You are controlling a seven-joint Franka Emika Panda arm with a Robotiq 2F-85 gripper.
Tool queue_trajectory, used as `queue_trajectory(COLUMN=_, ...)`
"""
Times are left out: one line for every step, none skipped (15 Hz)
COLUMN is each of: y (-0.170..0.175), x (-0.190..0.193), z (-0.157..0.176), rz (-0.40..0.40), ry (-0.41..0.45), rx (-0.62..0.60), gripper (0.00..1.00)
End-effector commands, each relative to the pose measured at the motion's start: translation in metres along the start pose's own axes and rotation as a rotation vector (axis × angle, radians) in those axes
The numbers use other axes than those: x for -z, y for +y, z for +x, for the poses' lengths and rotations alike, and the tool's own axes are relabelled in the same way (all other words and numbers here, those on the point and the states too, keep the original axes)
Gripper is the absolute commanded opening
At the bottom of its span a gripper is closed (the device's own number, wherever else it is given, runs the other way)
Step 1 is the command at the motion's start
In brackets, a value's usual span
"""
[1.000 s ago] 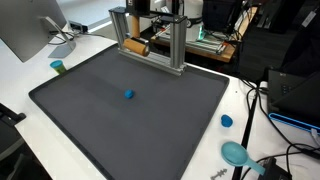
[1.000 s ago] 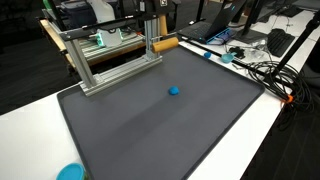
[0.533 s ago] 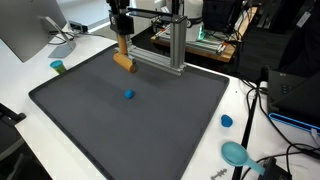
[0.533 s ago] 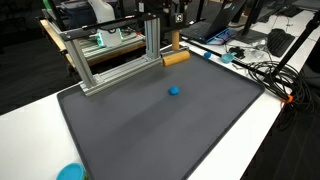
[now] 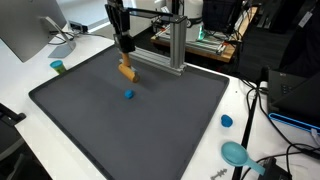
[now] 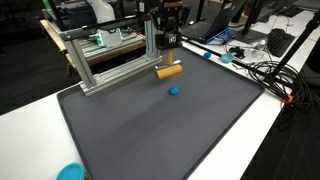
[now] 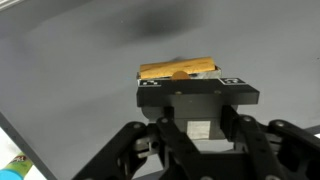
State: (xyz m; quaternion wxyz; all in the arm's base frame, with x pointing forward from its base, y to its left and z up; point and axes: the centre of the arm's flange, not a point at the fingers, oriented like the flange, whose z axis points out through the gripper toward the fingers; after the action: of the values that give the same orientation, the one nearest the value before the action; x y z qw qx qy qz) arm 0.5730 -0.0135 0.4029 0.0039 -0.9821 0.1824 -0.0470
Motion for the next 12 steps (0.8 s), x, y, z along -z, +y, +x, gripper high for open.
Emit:
queue_trajectory(y=-0.014, x=-0.011, z=0.017, rz=0.007, ry=0.038, rx=0.009, gripper=0.22)
queue_trajectory(y=-0.018, x=-0.014, z=0.018, rz=0.002, ry=0.044, rx=0.015, gripper=0.22)
queue_trajectory(y=-0.022, x=-0.017, z=0.019, rz=-0.005, ry=0.052, rx=0.021, gripper=0.22)
queue_trajectory(y=-0.025, x=-0.020, z=0.019, rz=-0.008, ry=0.054, rx=0.029, gripper=0.22)
queue_trajectory(y=-0.029, x=-0.022, z=0.019, rz=-0.008, ry=0.058, rx=0.039, gripper=0.22)
queue_trajectory(y=-0.032, x=-0.025, z=0.020, rz=-0.014, ry=0.064, rx=0.045, gripper=0.22)
queue_trajectory(y=-0.034, x=-0.027, z=0.020, rz=-0.019, ry=0.066, rx=0.051, gripper=0.22)
queue_trajectory(y=-0.034, x=-0.028, z=0.020, rz=-0.023, ry=0.070, rx=0.054, gripper=0.22)
queue_trajectory(y=-0.033, x=-0.029, z=0.018, rz=-0.023, ry=0.072, rx=0.055, gripper=0.22)
queue_trajectory(y=-0.031, x=-0.029, z=0.017, rz=-0.022, ry=0.071, rx=0.056, gripper=0.22)
queue_trajectory(y=-0.029, x=-0.028, z=0.015, rz=-0.012, ry=0.078, rx=0.052, gripper=0.22)
queue_trajectory(y=-0.025, x=-0.027, z=0.012, rz=0.000, ry=0.083, rx=0.050, gripper=0.22)
